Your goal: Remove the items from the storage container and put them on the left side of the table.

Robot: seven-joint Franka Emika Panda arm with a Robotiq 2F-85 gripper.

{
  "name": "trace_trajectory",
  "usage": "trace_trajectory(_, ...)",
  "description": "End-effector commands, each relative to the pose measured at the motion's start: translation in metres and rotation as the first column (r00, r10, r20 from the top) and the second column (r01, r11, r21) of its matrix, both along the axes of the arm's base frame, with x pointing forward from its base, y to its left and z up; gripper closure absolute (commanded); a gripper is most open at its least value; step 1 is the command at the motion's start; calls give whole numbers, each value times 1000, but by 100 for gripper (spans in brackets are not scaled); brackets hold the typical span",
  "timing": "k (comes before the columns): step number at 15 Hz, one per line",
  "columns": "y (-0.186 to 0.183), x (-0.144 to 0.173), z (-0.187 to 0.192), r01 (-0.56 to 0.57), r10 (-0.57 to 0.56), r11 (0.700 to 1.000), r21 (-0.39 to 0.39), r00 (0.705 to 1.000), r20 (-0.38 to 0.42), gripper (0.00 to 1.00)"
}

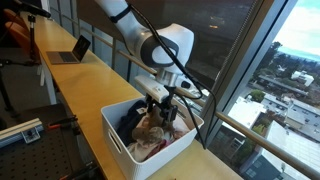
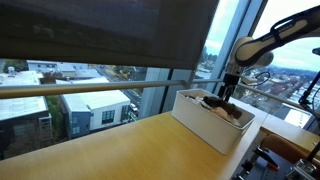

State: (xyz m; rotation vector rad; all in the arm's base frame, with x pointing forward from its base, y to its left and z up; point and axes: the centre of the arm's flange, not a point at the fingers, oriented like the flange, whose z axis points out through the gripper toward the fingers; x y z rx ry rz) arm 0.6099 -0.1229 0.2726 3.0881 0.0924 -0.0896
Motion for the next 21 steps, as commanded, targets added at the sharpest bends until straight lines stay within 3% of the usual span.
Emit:
trace_trajectory(1, -19, 6, -22, -40, 40, 999, -26, 999, -3, 1)
trace_trajectory(2, -19, 3, -28, -42, 42, 999, -23, 999, -10, 26)
trace_trajectory(4, -14, -3, -35, -44, 44, 999, -1, 999, -18, 32)
trace_trajectory(7, 16, -13, -20, -66, 66, 997, 43, 998, -13, 55)
trace_trajectory(13, 88, -35, 74, -178, 174, 983, 42, 981, 81, 97)
trace_trajectory(18, 185, -39, 165, -317, 312, 949, 3, 936, 166, 96)
trace_trajectory(21, 268, -37, 191, -411, 407, 912, -14, 898, 167, 96)
